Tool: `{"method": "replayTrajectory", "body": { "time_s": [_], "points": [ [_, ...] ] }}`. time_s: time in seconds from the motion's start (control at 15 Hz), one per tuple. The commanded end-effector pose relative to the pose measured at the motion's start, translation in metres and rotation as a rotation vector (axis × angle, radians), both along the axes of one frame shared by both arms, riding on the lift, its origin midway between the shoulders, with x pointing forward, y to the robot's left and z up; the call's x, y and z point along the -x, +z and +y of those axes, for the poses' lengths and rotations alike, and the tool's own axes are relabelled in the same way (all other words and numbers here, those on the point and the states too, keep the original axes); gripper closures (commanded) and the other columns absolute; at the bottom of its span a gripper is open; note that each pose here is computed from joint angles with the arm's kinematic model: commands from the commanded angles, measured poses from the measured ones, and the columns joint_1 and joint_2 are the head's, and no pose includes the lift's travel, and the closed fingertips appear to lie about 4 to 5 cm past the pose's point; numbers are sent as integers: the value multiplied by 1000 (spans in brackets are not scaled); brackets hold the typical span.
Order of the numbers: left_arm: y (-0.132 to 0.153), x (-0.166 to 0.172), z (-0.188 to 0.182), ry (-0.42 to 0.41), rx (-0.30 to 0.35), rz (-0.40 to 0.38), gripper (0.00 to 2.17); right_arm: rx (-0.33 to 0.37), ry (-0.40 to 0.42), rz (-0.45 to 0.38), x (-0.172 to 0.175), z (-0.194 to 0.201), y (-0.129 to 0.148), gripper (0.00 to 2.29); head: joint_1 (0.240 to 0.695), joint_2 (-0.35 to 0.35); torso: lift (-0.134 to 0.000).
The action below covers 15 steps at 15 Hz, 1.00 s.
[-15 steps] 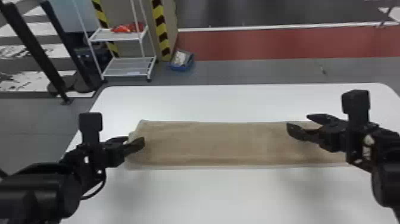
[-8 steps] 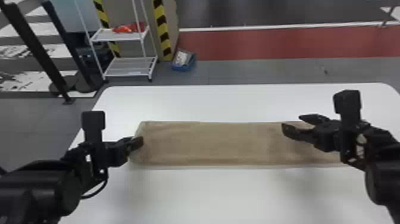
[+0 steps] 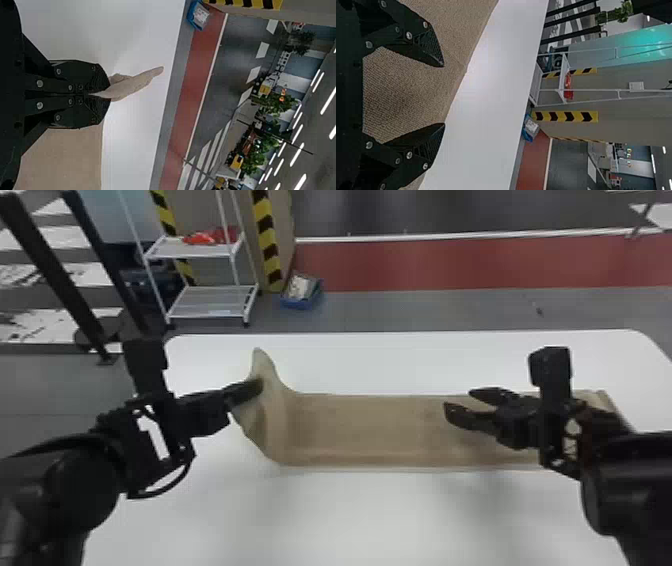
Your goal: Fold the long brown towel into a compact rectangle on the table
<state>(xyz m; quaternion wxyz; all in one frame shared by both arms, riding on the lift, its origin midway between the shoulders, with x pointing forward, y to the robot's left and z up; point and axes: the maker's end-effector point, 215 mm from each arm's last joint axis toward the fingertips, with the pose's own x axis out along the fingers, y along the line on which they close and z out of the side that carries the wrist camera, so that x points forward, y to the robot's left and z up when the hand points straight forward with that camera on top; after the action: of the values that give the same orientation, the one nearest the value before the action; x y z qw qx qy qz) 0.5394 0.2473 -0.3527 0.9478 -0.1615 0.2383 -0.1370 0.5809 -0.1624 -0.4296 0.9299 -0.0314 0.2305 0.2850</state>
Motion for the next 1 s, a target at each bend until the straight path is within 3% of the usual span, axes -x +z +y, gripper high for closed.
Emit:
{"method": "replayTrajectory", "body": {
  "time_s": [0.0,0.07,0.2,0.47,0.8,0.93],
  "points": [
    [29,-9,-27,-19,94,-38,1663,-4,19,18,5,10,-4,1187,695,84,-124],
    [41,-15,-38,-25,125,-54,1663,-18,34,23,7,18,-5,1693,695,80,-124],
    [60,-25,-68,-49,169,-69,1663,-35,86,45,16,37,-14,2003,695,72,-124],
    [95,-28,-116,-137,242,-71,1663,-82,135,71,23,76,-39,2013,695,49,-124],
    [120,-17,-115,-191,338,-93,1663,-187,191,83,24,130,-37,2010,695,66,-124],
    [121,-17,-114,-196,344,-94,1663,-234,232,94,33,161,-30,2010,695,85,-124]
  ]
}}
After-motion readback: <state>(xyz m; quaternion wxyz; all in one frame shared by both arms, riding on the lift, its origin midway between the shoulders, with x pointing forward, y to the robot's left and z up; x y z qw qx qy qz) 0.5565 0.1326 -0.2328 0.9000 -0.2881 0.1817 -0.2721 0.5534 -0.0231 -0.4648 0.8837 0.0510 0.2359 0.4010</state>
